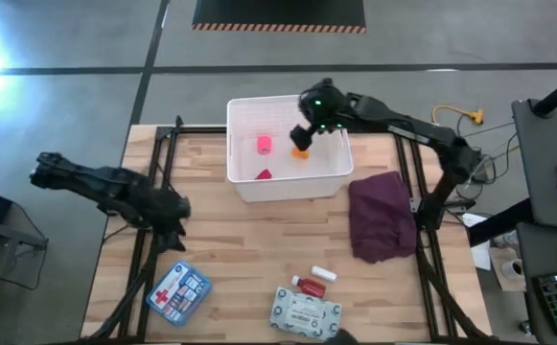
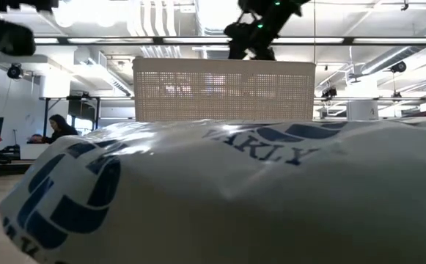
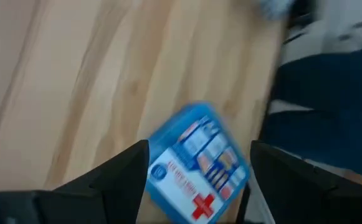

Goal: Pick & place medical supplies in basket/bin
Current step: Put the blue first aid kit into the white bin

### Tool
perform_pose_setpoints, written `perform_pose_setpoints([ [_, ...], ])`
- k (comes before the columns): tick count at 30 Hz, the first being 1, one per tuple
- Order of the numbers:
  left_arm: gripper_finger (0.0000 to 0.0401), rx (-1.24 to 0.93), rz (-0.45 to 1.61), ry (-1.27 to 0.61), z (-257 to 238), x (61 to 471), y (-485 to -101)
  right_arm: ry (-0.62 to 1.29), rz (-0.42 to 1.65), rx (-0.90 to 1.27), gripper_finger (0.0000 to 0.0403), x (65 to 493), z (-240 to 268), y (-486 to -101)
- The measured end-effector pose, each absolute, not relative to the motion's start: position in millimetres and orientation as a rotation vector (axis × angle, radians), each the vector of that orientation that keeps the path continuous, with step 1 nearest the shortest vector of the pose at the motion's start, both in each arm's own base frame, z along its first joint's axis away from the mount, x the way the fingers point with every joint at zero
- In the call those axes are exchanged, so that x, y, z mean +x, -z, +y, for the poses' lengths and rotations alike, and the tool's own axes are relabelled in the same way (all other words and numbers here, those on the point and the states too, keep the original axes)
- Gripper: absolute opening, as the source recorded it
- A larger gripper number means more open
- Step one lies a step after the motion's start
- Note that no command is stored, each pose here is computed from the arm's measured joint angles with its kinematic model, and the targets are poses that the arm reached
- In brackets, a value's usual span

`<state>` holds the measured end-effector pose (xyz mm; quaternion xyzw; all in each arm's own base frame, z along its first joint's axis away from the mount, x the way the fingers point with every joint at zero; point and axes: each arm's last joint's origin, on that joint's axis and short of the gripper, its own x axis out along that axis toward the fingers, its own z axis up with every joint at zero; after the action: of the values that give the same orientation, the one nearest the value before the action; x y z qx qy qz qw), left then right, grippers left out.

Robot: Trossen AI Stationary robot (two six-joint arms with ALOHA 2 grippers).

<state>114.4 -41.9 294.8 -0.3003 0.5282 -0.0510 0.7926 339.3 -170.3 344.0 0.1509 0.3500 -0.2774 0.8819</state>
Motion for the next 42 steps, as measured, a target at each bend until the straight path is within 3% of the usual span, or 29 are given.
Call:
perform_pose_setpoints([
  [10,0.0261,-0.807,1.479,-0.161,-57.9,102.9,-264.8,0.447,0.680,0.028,0.0368,365.1,-126.8,-392.9],
  [16,0.0261,-0.720,1.667,-0.123,-77.7,106.8,-226.3,0.422,0.657,-0.055,0.0368,355.3,-101.9,-416.6],
  [22,0.0261,-0.721,1.586,0.139,-114.3,132.6,-187.6,0.446,0.670,-0.085,0.0368,342.6,-92.5,-426.4],
  [29,0.0261,-0.594,1.608,0.012,-125.4,151.0,-156.1,0.485,0.669,-0.093,0.0368,329.3,-89.8,-434.4],
  [33,0.0261,-0.504,1.525,0.007,-125.6,162.7,-154.8,0.546,0.656,-0.110,0.0368,319.9,-89.2,-441.9],
  [35,0.0261,-0.404,1.351,-0.097,-119.5,173.4,-160.0,0.567,0.649,-0.109,0.0368,316.8,-89.1,-443.8],
  [42,0.0261,-0.164,0.905,-0.397,-96.3,181.5,-224.6,0.572,0.649,-0.064,0.0368,303.7,-84.9,-448.7],
])
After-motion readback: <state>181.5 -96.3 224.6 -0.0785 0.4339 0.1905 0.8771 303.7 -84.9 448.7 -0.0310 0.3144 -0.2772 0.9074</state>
